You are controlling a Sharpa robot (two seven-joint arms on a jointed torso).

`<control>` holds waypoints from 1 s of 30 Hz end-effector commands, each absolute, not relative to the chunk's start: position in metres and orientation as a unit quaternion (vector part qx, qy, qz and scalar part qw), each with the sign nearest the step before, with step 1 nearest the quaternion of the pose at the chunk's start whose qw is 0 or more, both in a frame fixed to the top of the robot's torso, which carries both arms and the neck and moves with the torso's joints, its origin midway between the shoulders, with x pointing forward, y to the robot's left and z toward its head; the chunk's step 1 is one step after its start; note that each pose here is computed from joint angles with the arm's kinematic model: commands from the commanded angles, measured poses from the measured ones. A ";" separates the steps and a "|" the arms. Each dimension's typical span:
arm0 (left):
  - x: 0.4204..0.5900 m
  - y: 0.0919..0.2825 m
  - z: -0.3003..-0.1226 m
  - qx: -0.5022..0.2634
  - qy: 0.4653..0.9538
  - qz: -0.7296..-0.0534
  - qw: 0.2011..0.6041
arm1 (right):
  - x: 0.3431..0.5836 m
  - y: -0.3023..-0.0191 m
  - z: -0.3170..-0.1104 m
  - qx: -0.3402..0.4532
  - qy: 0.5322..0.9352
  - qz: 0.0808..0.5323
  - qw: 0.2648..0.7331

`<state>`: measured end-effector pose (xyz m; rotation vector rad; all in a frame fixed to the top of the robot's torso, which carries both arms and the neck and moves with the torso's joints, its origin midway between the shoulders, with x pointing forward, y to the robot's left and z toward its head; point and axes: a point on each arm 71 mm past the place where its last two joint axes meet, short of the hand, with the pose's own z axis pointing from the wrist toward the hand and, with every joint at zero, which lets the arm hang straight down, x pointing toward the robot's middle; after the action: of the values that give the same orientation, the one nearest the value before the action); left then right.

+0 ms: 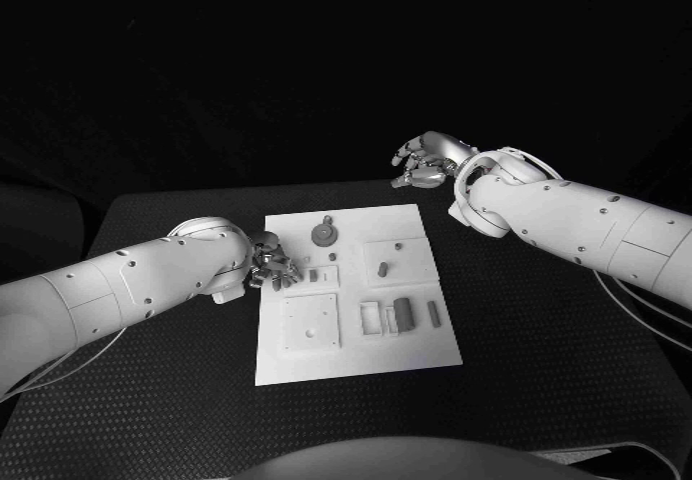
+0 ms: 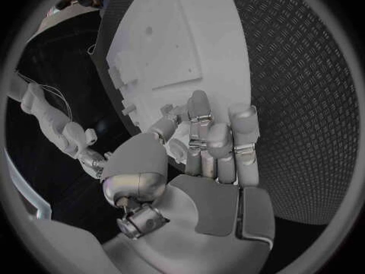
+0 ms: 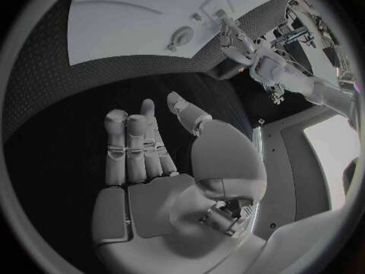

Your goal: Assemble the parts on the task board

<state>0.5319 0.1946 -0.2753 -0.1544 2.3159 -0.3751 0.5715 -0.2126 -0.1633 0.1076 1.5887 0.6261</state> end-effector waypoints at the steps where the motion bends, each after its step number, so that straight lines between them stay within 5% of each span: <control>1: 0.530 0.197 -0.280 -0.040 0.914 -0.121 0.384 | 0.571 -0.211 -0.164 0.041 0.703 0.278 0.654; 30: 0.531 0.190 -0.282 -0.059 0.920 -0.116 0.370 | 0.571 -0.212 -0.163 0.042 0.702 0.278 0.655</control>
<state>0.5353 0.1882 -0.2737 -0.1424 2.3227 -0.3276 0.5710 -0.2128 -0.1632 0.1071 1.5887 0.6270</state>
